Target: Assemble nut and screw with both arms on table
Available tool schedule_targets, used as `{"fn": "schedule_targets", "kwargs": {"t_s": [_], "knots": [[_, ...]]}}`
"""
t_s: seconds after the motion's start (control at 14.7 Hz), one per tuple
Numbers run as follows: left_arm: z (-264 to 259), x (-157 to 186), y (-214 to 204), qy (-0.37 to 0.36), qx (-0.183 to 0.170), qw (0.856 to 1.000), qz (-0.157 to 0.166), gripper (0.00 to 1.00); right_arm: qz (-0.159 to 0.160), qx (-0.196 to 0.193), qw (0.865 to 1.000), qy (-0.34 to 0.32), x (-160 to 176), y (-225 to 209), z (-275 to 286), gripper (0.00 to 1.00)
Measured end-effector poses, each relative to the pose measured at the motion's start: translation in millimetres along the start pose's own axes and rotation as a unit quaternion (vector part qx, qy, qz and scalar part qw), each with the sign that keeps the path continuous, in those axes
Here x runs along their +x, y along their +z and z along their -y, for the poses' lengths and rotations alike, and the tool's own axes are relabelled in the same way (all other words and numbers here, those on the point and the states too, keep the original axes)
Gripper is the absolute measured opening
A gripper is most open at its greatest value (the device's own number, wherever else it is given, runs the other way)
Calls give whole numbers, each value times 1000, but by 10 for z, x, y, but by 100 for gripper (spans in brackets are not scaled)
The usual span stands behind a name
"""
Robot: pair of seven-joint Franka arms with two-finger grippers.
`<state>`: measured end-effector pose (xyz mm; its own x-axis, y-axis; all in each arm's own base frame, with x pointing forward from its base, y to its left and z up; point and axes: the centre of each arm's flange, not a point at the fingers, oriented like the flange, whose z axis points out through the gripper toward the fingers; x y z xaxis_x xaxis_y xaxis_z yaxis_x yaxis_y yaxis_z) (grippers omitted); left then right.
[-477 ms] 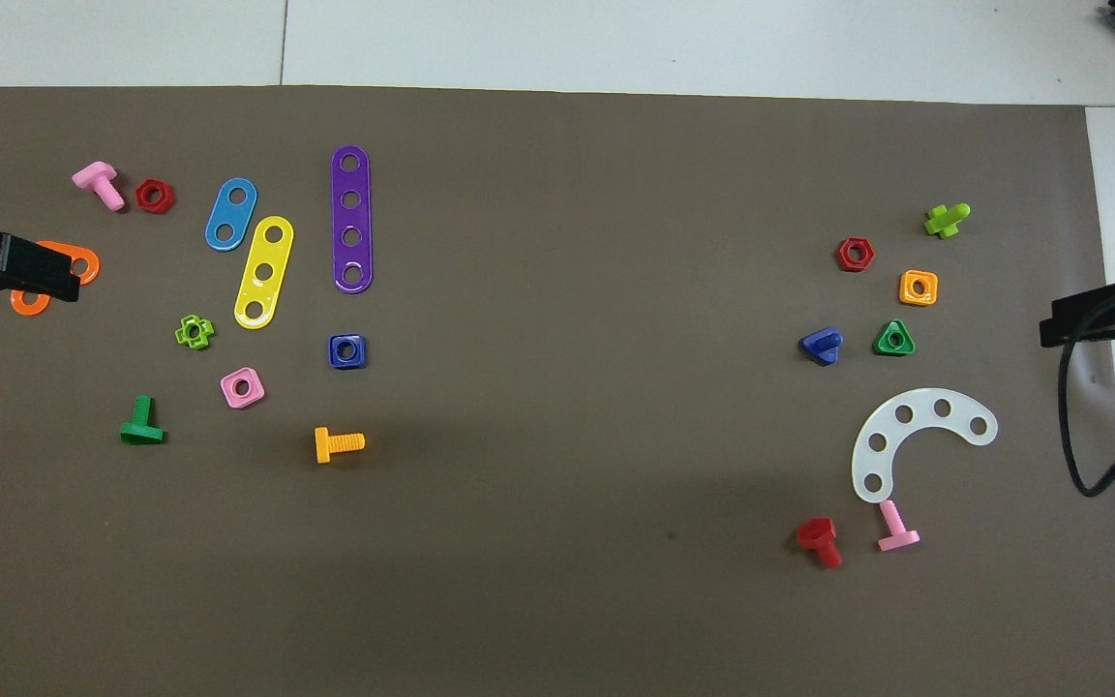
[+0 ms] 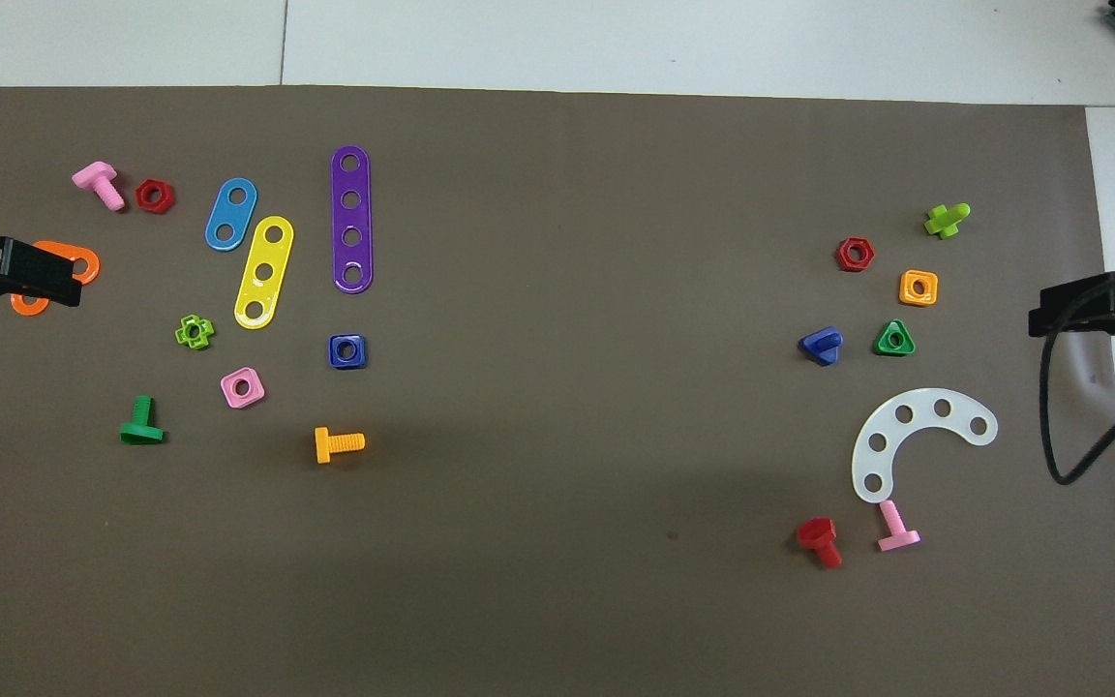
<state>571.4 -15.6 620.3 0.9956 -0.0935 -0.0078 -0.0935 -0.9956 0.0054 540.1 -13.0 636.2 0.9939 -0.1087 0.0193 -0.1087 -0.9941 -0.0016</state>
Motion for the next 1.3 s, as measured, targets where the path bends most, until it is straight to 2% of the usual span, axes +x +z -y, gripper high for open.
{"fn": "schedule_targets", "kwargs": {"t_s": [0.27,0.48,0.68,1.02,1.16,1.3], "knots": [[-62,0,125,5,-1,1000,7,100,-29,6,999,-21,86,332,211,100],[-272,55,415,17,-2,1000,7,100,-36,17,998,-53,138,1080,333,100],[-680,138,860,-7,-3,1000,-11,99,-24,15,995,-91,186,1884,557,100],[-1120,64,1822,-42,-8,999,-27,96,-35,14,988,-149,264,2811,588,100],[-1129,21,2037,-56,-10,998,-32,94,-36,10,987,-155,248,3043,576,96],[-1173,25,2155,-73,-13,996,-42,92,-30,8,986,-163,236,3169,579,85]]}}
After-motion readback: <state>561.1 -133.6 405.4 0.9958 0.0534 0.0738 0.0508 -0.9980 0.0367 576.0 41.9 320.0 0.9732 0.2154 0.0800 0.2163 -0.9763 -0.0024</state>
